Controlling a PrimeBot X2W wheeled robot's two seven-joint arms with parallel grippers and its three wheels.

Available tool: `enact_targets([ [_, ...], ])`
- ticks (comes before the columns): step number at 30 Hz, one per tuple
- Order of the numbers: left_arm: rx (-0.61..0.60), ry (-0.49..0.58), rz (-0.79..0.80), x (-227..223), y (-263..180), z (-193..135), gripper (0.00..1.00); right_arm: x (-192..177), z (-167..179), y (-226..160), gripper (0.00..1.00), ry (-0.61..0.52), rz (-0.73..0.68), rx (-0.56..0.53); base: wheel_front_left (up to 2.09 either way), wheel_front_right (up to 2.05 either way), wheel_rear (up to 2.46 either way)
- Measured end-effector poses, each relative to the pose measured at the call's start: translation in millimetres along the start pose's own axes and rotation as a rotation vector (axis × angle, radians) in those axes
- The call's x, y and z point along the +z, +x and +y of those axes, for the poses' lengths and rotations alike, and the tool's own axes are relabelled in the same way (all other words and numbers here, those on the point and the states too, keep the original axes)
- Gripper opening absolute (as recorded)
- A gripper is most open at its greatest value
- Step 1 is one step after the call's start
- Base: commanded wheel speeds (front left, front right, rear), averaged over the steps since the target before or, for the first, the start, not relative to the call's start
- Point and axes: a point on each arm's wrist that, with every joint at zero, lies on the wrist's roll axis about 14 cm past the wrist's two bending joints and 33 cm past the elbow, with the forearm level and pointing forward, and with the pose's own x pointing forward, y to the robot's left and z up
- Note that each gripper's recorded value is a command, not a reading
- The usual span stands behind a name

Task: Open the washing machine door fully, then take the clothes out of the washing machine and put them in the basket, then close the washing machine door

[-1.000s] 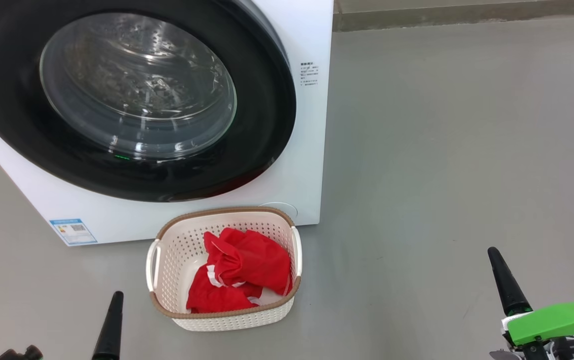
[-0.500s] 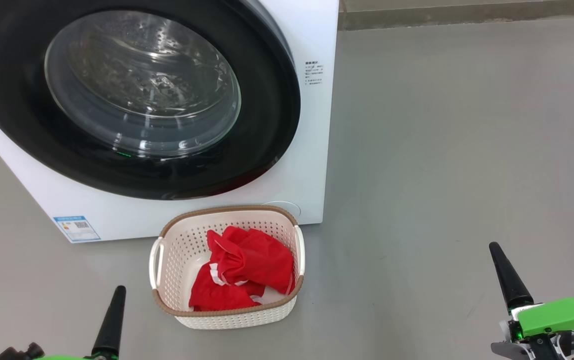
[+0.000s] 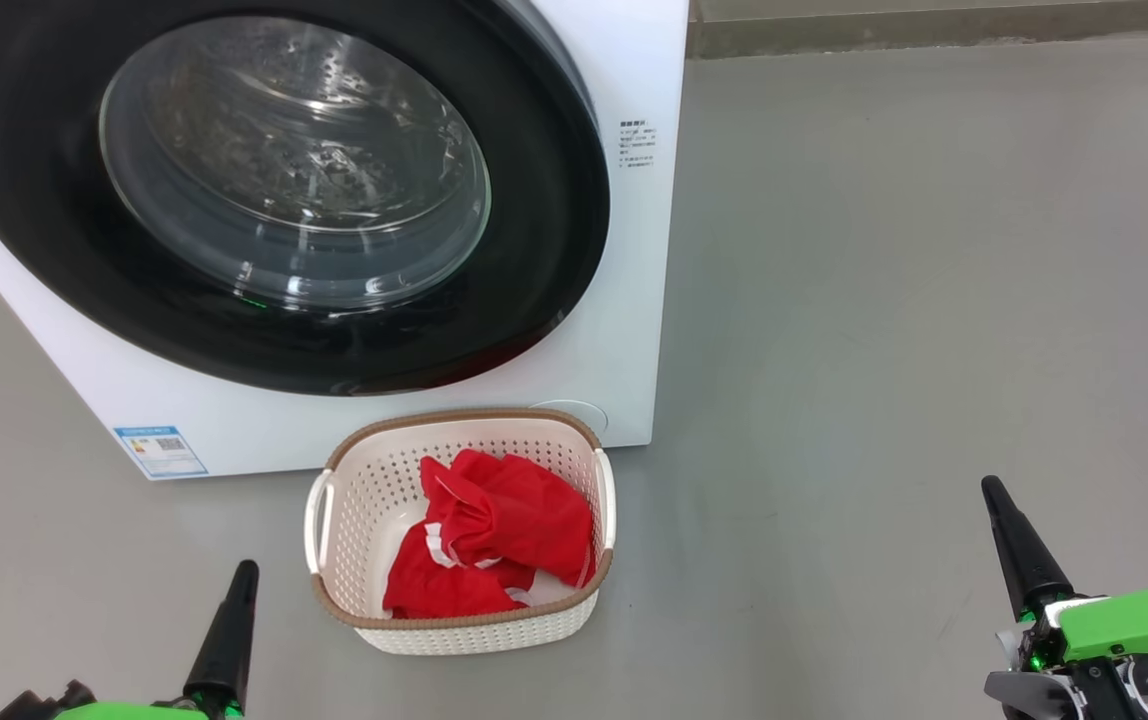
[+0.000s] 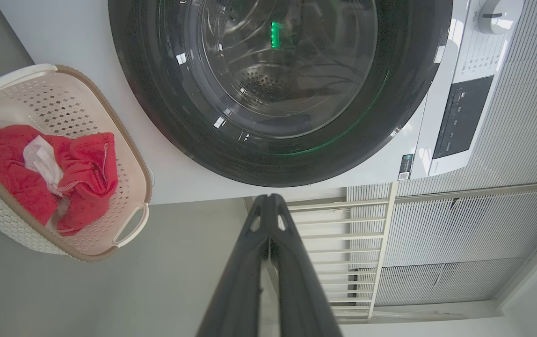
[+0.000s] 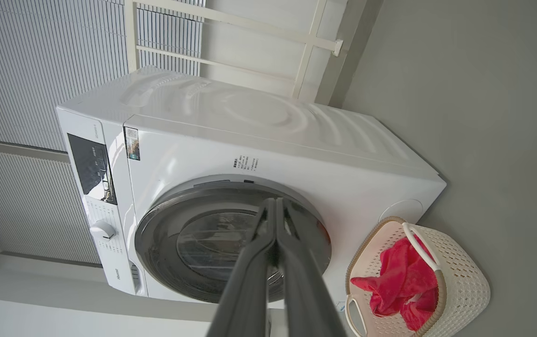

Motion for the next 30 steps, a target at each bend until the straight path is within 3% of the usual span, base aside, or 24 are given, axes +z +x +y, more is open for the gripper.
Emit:
enact_targets([
  [6,-0.020,-0.085,0.008,-0.3,3.1,-5.7,0.00,0.5,4.0,3.9,0.00,0.093,0.003,0.015,0.00,0.00,0.00],
  [30,-0.019,-0.086,0.008,-0.3,3.1,-5.4,0.00,1.4,6.2,5.2,0.00,0.096,0.002,0.021,0.00,0.00,0.00],
])
